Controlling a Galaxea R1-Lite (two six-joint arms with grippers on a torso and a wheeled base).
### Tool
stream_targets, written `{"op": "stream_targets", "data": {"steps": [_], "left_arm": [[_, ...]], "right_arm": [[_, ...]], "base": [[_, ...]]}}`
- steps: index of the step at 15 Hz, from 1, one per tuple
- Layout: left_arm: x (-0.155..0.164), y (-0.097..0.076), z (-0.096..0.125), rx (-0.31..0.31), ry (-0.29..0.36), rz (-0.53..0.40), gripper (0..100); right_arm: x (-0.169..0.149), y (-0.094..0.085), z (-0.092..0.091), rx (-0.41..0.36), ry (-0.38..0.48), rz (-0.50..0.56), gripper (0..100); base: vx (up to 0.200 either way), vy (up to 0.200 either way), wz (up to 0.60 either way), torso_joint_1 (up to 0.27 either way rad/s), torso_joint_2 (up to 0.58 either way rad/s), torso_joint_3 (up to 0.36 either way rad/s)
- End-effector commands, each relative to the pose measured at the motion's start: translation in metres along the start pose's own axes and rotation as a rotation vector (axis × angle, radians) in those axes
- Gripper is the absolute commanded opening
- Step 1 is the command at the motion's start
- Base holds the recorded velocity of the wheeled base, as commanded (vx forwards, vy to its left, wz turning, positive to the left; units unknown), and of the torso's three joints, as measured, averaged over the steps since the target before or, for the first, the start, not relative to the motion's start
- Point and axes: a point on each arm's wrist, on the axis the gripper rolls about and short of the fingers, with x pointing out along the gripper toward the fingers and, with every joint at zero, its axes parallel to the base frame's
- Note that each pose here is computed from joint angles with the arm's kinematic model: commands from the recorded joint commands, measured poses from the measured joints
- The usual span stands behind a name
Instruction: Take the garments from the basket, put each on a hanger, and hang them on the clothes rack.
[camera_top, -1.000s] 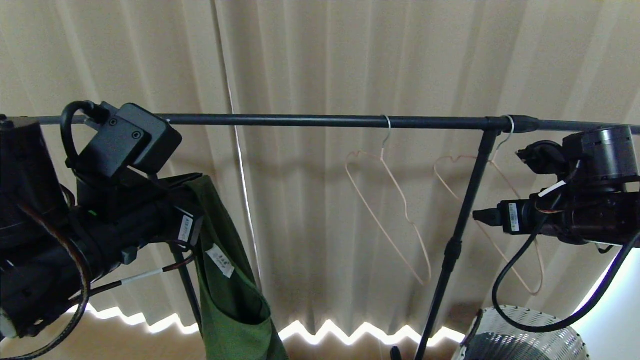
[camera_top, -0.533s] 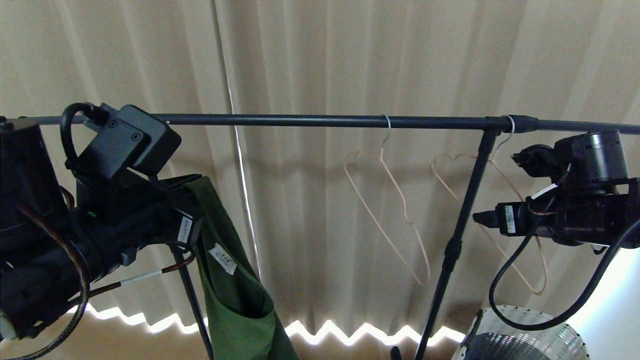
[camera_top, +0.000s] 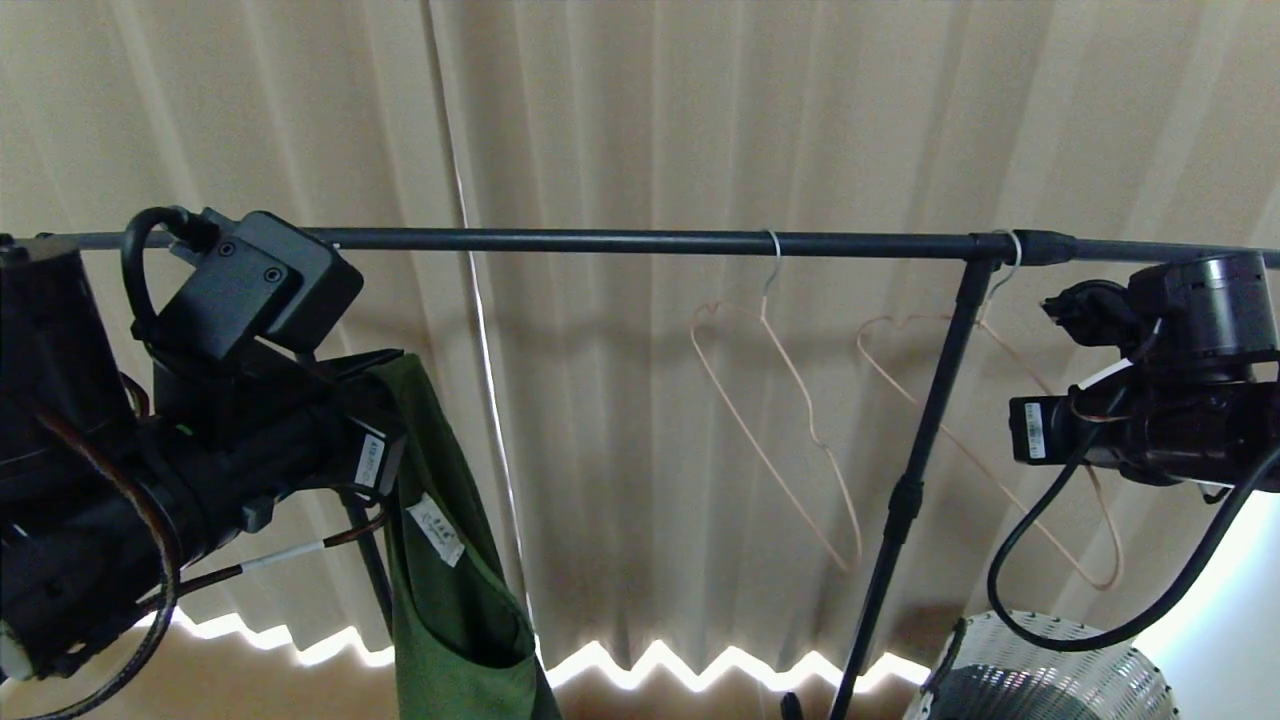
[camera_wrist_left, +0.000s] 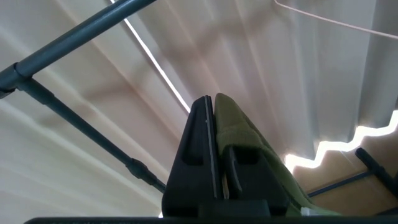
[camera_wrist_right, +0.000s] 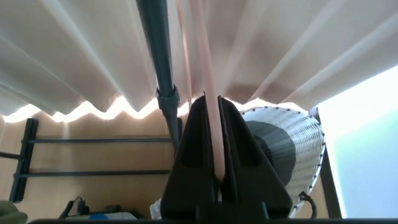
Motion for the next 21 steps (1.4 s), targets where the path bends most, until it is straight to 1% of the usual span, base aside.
{"op": "stream_targets", "data": {"steps": [1,3,4,6,8,13,15,18,20,21], "left_arm": [[0.0,0.0,-0.001,-0.001,0.002,-0.001,0],[0.0,0.0,-0.002,0.0,0.002,0.001,0],[0.001,-0.001,-0.004,0.002,0.004,0.002,0],[0.006,-0.001,-0.009,0.011,0.028,0.012,0],[0.01,0.0,-0.01,0.011,0.036,0.02,0],[0.014,-0.001,-0.01,0.008,0.025,0.026,0],[0.014,-0.001,-0.01,0.008,0.025,0.026,0],[0.015,-0.002,-0.011,0.012,0.028,0.025,0],[0.016,-0.002,-0.011,0.012,0.029,0.024,0],[0.016,-0.002,-0.011,0.014,0.029,0.024,0]], "right_arm": [[-0.007,-0.005,0.004,0.016,-0.027,-0.008,0],[-0.015,-0.008,0.007,0.025,-0.052,-0.007,0],[-0.025,-0.011,0.009,0.032,-0.08,-0.003,0],[-0.034,-0.013,0.012,0.038,-0.106,0.0,0],[-0.038,-0.014,0.013,0.042,-0.12,0.002,0],[-0.049,-0.022,0.015,0.063,-0.154,-0.013,0],[-0.059,-0.024,0.016,0.07,-0.181,-0.008,0],[-0.073,-0.028,0.008,0.069,-0.195,-0.007,0],[-0.076,-0.03,0.003,0.053,-0.194,-0.009,0],[-0.076,-0.03,0.003,0.055,-0.194,-0.008,0]], "base": [[0.0,0.0,0.0,0.0,0.0,0.0],[0.0,0.0,0.0,0.0,0.0,0.0],[0.0,0.0,0.0,0.0,0.0,0.0],[0.0,0.0,0.0,0.0,0.0,0.0],[0.0,0.0,0.0,0.0,0.0,0.0],[0.0,0.0,0.0,0.0,0.0,0.0],[0.0,0.0,0.0,0.0,0.0,0.0],[0.0,0.0,0.0,0.0,0.0,0.0],[0.0,0.0,0.0,0.0,0.0,0.0],[-0.2,0.0,0.0,0.012,0.0,-0.002]]}}
